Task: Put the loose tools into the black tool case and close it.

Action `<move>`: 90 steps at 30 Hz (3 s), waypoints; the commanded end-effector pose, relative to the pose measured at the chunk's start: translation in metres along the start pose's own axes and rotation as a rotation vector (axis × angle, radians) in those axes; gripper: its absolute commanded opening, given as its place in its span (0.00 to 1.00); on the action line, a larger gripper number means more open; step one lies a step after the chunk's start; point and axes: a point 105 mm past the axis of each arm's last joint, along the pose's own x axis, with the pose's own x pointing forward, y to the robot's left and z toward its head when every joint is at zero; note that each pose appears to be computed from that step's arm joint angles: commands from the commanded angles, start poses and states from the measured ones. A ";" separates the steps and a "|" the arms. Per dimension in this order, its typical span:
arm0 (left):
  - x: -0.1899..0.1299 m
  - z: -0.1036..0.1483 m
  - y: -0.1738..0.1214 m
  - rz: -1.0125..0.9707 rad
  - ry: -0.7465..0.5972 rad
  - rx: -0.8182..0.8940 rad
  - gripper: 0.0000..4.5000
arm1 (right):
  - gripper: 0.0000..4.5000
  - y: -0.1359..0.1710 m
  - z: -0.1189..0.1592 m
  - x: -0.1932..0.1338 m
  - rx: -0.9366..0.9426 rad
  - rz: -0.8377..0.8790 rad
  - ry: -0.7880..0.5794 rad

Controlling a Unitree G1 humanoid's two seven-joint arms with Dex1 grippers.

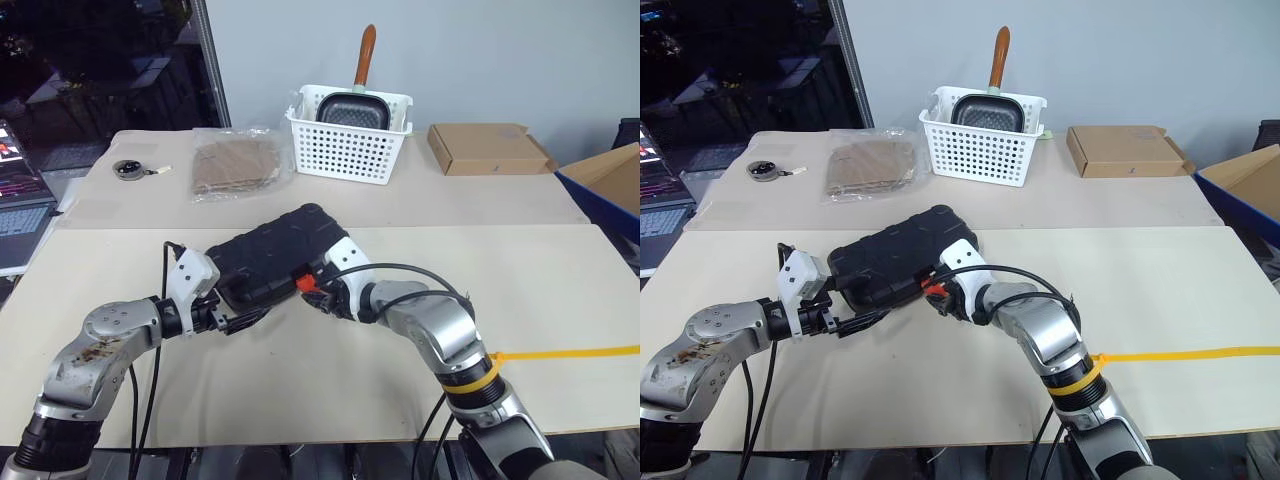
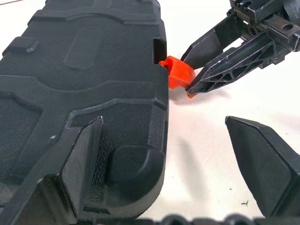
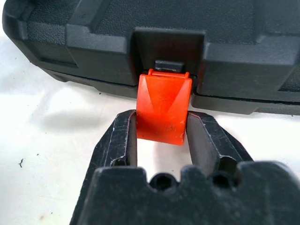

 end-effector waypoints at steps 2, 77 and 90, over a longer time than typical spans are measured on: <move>0.002 0.002 -0.003 -0.003 -0.003 0.013 1.00 | 0.39 -0.001 0.014 -0.003 -0.049 -0.018 -0.047; 0.012 -0.011 -0.002 0.023 0.009 -0.017 1.00 | 0.01 -0.004 0.021 0.010 0.118 0.018 -0.204; 0.013 -0.012 -0.003 0.029 0.003 -0.022 1.00 | 0.01 0.001 0.026 0.004 0.099 0.079 -0.257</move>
